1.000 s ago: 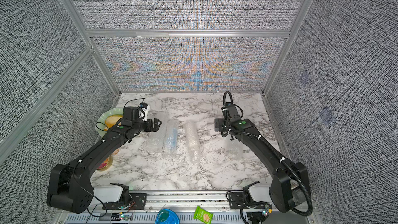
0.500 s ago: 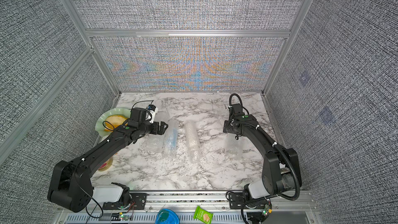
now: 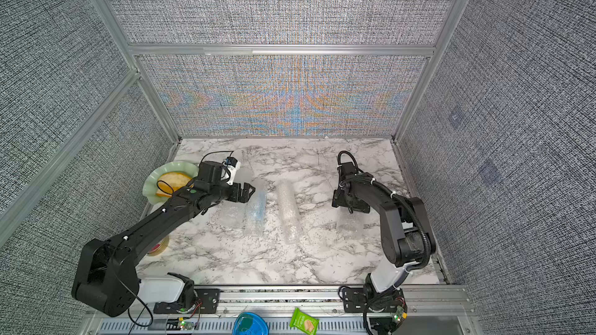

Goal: Unwrap the vase from the bubble wrap
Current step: Adjust the bubble wrap at the center of the board.

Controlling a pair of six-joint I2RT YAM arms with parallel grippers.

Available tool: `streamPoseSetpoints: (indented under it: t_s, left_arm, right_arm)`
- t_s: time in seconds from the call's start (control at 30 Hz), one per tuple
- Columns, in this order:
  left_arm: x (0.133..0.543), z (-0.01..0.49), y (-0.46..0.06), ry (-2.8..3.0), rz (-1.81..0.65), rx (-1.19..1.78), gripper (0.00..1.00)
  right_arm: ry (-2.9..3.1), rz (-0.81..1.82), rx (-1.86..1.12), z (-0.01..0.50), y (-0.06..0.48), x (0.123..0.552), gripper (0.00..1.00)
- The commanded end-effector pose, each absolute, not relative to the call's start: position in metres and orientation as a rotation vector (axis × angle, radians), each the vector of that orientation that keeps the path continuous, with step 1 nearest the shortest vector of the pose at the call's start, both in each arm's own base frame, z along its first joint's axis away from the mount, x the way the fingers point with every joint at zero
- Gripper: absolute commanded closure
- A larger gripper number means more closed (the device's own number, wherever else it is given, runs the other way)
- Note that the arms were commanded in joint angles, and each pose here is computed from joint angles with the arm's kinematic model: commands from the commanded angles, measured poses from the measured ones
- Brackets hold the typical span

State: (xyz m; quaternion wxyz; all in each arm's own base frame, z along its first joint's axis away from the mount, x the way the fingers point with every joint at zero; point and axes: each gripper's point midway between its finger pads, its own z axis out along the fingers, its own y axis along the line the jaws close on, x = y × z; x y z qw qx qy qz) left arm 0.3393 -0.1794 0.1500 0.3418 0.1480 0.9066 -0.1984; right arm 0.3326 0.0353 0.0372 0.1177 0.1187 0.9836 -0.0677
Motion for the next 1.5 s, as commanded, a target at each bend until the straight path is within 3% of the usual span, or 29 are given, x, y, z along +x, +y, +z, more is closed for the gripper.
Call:
streamPoseSetpoints:
  t_s: [0.0, 0.23, 0.37, 0.63, 1.03, 1.2, 1.3, 1.47]
  left_arm:
    - [0.338, 0.152, -0.182, 2.351, -0.526, 0.408, 0.01]
    - [0.337, 0.152, -0.185, 2.350, -0.533, 0.420, 0.01]
    - [0.336, 0.152, -0.187, 2.349, -0.552, 0.425, 0.01]
    - [0.334, 0.150, -0.195, 2.348, -0.614, 0.440, 0.01]
    - [0.332, 0.146, -0.205, 2.355, -0.689, 0.459, 0.01]
    - [0.331, 0.146, -0.208, 2.358, -0.719, 0.461, 0.01]
    - [0.330, 0.148, -0.209, 2.353, -0.725, 0.463, 0.01]
    - [0.330, 0.151, -0.210, 2.342, -0.733, 0.466, 0.01]
  right_arm:
    - [2.874, -0.178, 0.376, 0.030, 0.038, 0.340, 0.03]
    - [2.872, -0.127, 0.308, 0.038, 0.047, 0.346, 0.42]
    - [2.820, 0.023, 0.197, 0.059, 0.066, 0.348, 0.50]
    - [2.655, 0.465, -0.011, 0.097, 0.122, 0.347, 0.51]
    - [2.512, 1.043, -0.085, 0.101, 0.184, 0.339, 0.52]
    - [2.646, 0.969, -0.026, 0.070, 0.176, 0.339, 0.50]
    - [2.722, 0.821, -0.005, 0.060, 0.165, 0.342, 0.41]
    - [2.822, 0.491, -0.004, 0.052, 0.140, 0.343, 0.18]
